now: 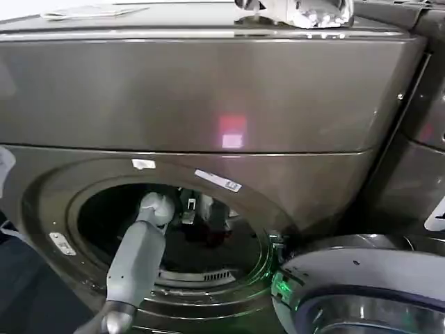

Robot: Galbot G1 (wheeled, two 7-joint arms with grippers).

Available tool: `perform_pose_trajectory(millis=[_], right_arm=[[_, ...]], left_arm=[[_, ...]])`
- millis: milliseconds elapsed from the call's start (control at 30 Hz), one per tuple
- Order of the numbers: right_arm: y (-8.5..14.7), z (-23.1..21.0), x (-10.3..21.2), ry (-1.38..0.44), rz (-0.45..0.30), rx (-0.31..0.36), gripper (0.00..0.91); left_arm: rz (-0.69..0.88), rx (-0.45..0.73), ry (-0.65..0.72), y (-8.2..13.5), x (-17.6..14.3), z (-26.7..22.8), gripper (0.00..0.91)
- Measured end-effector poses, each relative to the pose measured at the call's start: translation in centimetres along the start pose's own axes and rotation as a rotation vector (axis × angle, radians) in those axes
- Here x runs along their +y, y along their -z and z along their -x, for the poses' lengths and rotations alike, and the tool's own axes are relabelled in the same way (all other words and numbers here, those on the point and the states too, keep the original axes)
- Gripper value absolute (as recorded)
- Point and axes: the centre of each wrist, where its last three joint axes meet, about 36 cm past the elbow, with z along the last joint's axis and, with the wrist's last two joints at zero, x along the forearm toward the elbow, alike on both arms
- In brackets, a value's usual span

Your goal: Grasp the clothes from the dryer.

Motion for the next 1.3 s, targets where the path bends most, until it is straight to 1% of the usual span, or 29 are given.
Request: perform_pose_trajectory(millis=[67, 167, 267, 367, 500, 633, 767, 900, 1000, 1133, 1300], right_arm=[[0.1, 0.0, 0.3, 0.009, 0.001, -0.001, 0.907], [0.2, -0.1, 0.7, 0.026, 0.0, 0.001, 0.907], [0.4, -0.3, 1.3, 0.044, -0.003, 0.006, 0.907], [0.6, -0.4, 1.6, 0.053, -0.009, 0.011, 0.907], [0.8, -0.4, 1.9, 0.061, -0.012, 0.008, 0.907], [1.1, -0.5, 2.3, 0.069, -0.011, 0.01, 0.907], [1.1, -0.7, 2.4, 0.074, -0.009, 0.014, 0.907], [1.1, -0.7, 2.4, 0.068, -0.006, 0.014, 0.907], [1.0, -0.6, 2.1, 0.062, -0.005, 0.014, 0.907], [0.8, -0.6, 1.9, 0.057, -0.006, 0.018, 0.907], [0.7, -0.7, 1.7, 0.054, -0.005, 0.019, 0.907]], left_arm=[[-0.023, -0.012, 0.035, -0.4, -0.2, -0.2, 0.0], [-0.063, -0.037, 0.128, -0.9, -0.7, -0.5, 0.0], [-0.126, -0.091, 0.27, -0.5, -1.2, -0.5, 0.0], [-0.209, -0.135, 0.453, -0.1, -1.7, -0.9, 0.0], [-0.338, -0.178, 0.693, 1.0, -2.6, -1.4, 0.0], [-0.493, -0.203, 0.915, 2.7, -3.4, -2.5, 0.0], [-0.647, -0.21, 1.084, 3.9, -4.0, -3.7, 0.0], [-0.763, -0.23, 1.192, 5.1, -4.2, -5.0, 0.0], [-0.825, -0.241, 1.245, 5.9, -4.1, -5.8, 0.0], [-0.891, -0.247, 1.276, 6.0, -4.2, -6.2, 0.0], [-0.937, -0.251, 1.3, 6.0, -4.4, -6.8, 0.0]])
